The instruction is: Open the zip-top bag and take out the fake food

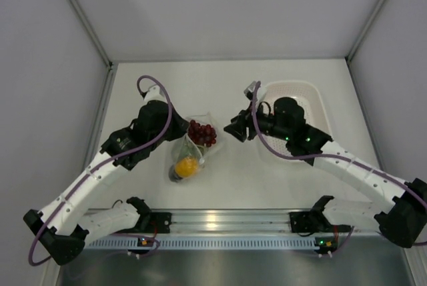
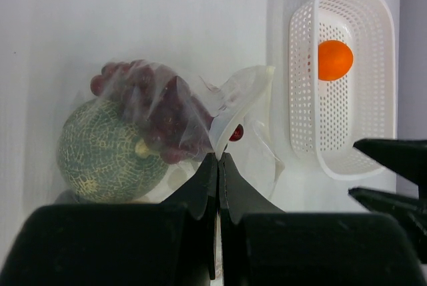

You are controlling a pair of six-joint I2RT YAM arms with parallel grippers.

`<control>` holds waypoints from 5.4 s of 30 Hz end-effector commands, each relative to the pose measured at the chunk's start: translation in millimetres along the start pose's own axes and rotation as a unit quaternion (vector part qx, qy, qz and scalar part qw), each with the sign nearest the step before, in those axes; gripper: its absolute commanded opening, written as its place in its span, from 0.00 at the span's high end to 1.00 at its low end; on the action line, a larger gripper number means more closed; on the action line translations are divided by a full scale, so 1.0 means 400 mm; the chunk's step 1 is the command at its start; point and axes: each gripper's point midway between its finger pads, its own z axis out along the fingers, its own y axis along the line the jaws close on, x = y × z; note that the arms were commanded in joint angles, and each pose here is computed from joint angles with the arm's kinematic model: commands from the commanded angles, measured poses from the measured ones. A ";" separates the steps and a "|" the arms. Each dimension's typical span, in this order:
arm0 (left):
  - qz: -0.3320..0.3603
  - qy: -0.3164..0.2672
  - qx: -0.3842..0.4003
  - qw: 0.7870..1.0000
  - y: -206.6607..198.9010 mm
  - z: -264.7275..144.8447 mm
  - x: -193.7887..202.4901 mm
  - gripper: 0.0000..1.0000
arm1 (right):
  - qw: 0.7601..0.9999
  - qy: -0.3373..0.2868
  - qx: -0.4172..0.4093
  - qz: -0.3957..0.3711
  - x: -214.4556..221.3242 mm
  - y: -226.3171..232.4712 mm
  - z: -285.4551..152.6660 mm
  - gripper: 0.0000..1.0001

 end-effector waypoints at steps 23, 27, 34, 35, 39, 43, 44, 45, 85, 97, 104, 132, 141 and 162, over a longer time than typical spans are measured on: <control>0.028 -0.006 0.092 0.995 -0.098 -0.030 -0.031 1.00 | 0.991 0.043 0.050 -0.114 0.102 0.063 0.299 0.19; 0.032 -0.005 0.085 0.996 -0.091 -0.022 -0.027 1.00 | 0.991 0.051 0.064 -0.109 0.142 0.041 0.310 0.05; 0.039 -0.005 0.097 0.995 -0.092 -0.010 -0.015 1.00 | 0.992 0.065 -0.026 -0.108 0.212 0.099 0.349 0.02; 0.041 -0.001 0.100 0.994 -0.093 -0.009 -0.010 1.00 | 0.991 0.067 -0.032 -0.108 0.217 0.104 0.355 0.04; 0.047 0.002 0.099 0.994 -0.088 -0.007 -0.003 1.00 | 0.990 0.077 -0.045 -0.106 0.230 0.111 0.379 0.12; 0.051 -0.006 0.091 0.995 -0.073 -0.009 -0.005 1.00 | 0.991 0.073 -0.042 -0.103 0.226 0.110 0.381 0.53; 0.051 -0.010 0.091 0.995 -0.071 -0.012 -0.008 1.00 | 0.991 0.070 -0.042 -0.103 0.223 0.110 0.380 0.73; 0.050 -0.014 0.087 0.995 -0.066 -0.012 -0.011 1.00 | 0.991 0.070 -0.040 -0.103 0.223 0.108 0.378 0.88; 0.060 -0.012 0.024 0.998 -0.003 0.050 0.015 1.00 | 0.990 0.040 0.028 -0.134 -0.112 0.181 0.094 1.00; 0.031 -0.022 0.015 0.999 -0.008 0.054 -0.001 1.00 | 0.981 0.005 0.146 -0.125 -0.254 0.105 -0.086 1.00; 0.031 -0.024 0.025 0.999 -0.019 0.046 -0.008 1.00 | 0.947 -0.007 0.312 -0.075 -0.313 -0.116 -0.214 1.00; 0.025 -0.022 0.080 0.996 -0.111 0.012 -0.054 1.00 | 0.831 0.155 0.507 0.166 0.074 -0.792 -0.250 0.48; 0.019 -0.015 0.086 0.996 -0.131 0.032 -0.053 1.00 | 0.954 0.017 0.269 0.128 -0.154 -0.493 -0.121 0.01; 0.010 0.009 0.105 0.994 -0.145 0.061 -0.015 1.00 | 0.990 0.132 0.033 -0.030 0.033 0.072 0.172 0.57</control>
